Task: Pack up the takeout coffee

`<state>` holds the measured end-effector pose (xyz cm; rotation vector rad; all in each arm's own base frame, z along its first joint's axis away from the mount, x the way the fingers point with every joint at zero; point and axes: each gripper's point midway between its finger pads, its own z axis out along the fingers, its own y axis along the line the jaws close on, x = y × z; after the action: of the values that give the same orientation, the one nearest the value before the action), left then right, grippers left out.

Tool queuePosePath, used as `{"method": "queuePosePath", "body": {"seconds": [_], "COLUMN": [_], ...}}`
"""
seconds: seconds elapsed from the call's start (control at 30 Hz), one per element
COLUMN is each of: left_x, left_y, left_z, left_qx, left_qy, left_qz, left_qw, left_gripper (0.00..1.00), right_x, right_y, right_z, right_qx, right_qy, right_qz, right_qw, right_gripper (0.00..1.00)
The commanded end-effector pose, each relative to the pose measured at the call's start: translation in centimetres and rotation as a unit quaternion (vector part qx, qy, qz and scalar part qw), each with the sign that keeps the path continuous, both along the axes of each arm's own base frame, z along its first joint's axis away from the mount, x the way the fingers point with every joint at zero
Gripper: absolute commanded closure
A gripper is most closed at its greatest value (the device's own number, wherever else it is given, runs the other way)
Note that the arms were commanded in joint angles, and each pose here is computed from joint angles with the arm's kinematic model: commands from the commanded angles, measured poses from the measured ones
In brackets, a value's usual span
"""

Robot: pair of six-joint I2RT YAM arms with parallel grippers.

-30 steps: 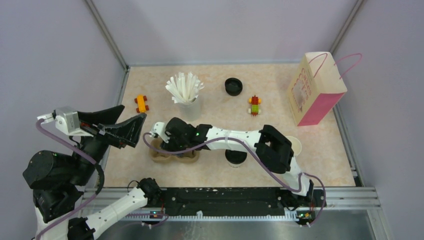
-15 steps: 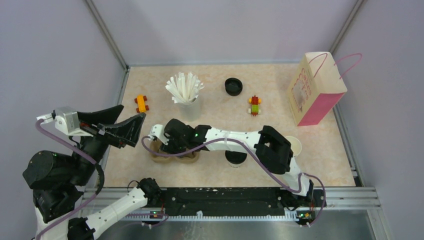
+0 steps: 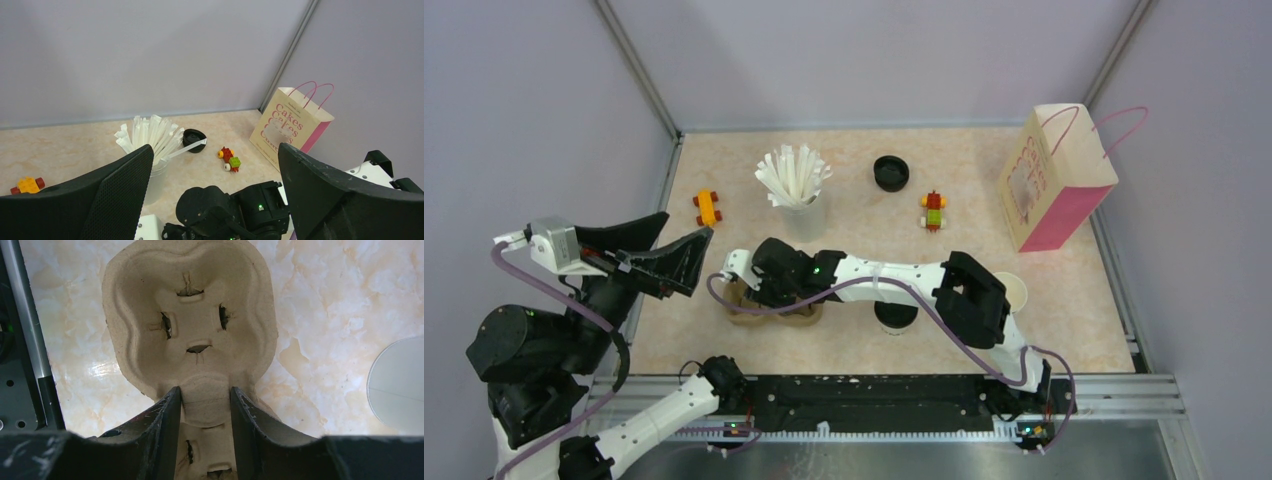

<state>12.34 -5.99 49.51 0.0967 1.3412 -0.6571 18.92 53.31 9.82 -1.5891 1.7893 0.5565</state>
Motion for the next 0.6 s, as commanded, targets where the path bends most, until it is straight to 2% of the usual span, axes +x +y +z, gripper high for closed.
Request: {"method": "queuePosePath", "body": {"seconds": [0.0, 0.57], "left_x": [0.0, 0.1], "left_y": [0.4, 0.5], "left_z": [0.1, -0.2], "left_qx": [0.001, 0.006], "left_qy": [-0.007, -0.005], "left_qz": [0.007, 0.012], "left_qw": [1.000, 1.000], "left_gripper": [0.01, 0.01], "right_x": [0.1, 0.3], "right_y": [1.5, 1.8], "right_z": [1.1, 7.2], "right_qx": [0.019, 0.101], "right_qy": [-0.018, -0.009], "right_qz": [0.002, -0.031], "right_qw": [1.000, 0.994], "right_gripper": [0.63, 0.67]}}
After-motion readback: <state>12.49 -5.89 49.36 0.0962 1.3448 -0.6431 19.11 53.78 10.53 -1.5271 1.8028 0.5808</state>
